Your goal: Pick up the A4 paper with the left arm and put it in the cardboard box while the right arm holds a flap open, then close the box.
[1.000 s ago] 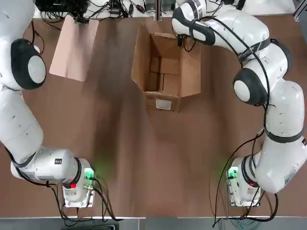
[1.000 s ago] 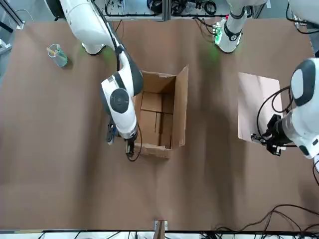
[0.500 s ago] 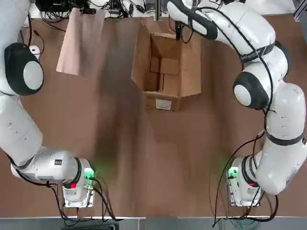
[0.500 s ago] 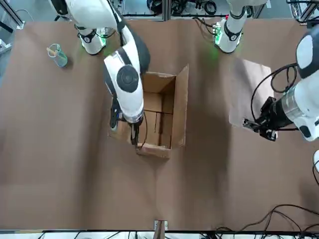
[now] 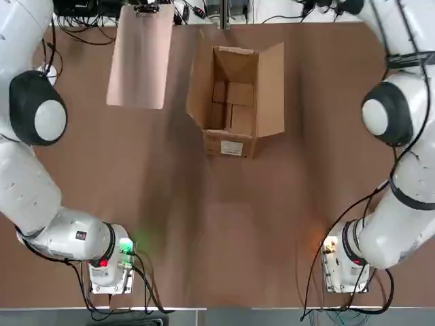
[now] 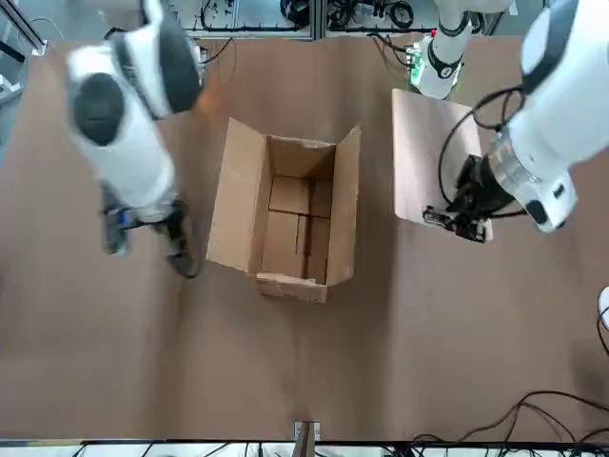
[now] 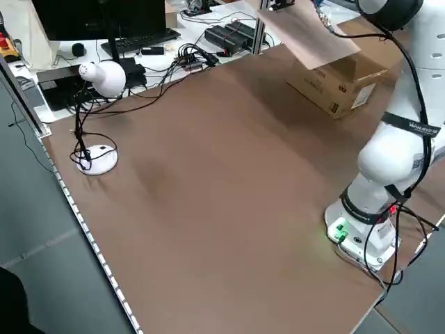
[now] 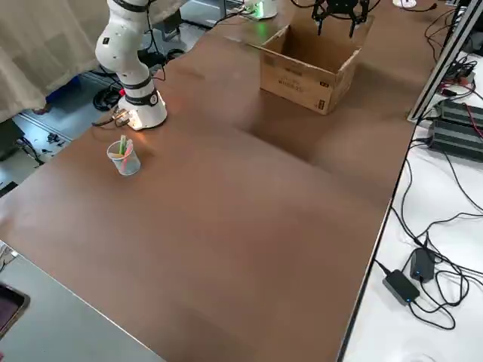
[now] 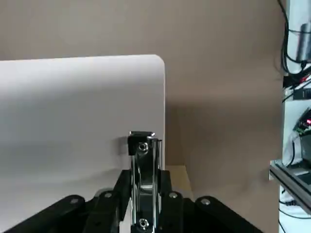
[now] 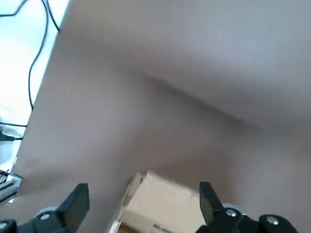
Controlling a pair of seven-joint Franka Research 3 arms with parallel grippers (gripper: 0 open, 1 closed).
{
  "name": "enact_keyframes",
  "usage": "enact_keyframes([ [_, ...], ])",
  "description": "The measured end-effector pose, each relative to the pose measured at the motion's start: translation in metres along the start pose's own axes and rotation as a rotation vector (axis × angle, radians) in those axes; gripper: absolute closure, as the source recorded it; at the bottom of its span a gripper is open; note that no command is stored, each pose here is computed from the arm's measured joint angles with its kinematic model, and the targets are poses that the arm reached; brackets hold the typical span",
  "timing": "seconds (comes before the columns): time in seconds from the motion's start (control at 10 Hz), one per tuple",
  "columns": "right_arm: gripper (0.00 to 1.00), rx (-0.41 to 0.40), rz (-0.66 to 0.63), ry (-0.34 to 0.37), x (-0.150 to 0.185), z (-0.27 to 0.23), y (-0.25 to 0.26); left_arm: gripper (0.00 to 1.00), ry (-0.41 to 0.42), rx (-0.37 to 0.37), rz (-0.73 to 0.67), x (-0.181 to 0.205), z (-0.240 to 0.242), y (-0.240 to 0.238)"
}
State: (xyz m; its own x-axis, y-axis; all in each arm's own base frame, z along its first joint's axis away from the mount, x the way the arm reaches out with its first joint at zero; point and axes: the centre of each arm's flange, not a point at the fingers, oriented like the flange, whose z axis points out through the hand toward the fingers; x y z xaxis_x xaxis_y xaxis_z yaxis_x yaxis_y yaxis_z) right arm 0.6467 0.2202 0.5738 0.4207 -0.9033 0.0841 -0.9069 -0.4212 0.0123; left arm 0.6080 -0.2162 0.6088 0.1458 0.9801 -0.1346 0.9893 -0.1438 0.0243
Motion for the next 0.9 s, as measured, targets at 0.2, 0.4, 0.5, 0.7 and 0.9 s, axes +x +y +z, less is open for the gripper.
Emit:
enact_keyframes([
  [0.2, 0.00, -0.010, -0.227, -0.048, 0.071, -0.002, 0.019, 0.71, -0.005, -0.008, -0.044, -0.040, -0.003, -0.010],
  [0.4, 0.00, -0.016, -0.434, -0.152, 0.139, 0.002, 0.049, 0.71, -0.016, -0.025, -0.063, -0.077, -0.008, -0.020],
  [0.5, 0.00, -0.008, -0.541, -0.207, 0.174, 0.001, 0.070, 0.71, -0.026, -0.039, -0.063, -0.100, -0.010, -0.027],
  [0.7, 0.00, -0.005, -0.757, -0.264, 0.218, 0.000, 0.105, 0.71, -0.078, -0.105, -0.064, -0.146, -0.014, -0.037],
  [0.9, 0.00, -0.012, -0.831, -0.290, 0.218, 0.009, 0.106, 0.71, -0.165, -0.191, -0.054, -0.175, -0.018, -0.034],
])
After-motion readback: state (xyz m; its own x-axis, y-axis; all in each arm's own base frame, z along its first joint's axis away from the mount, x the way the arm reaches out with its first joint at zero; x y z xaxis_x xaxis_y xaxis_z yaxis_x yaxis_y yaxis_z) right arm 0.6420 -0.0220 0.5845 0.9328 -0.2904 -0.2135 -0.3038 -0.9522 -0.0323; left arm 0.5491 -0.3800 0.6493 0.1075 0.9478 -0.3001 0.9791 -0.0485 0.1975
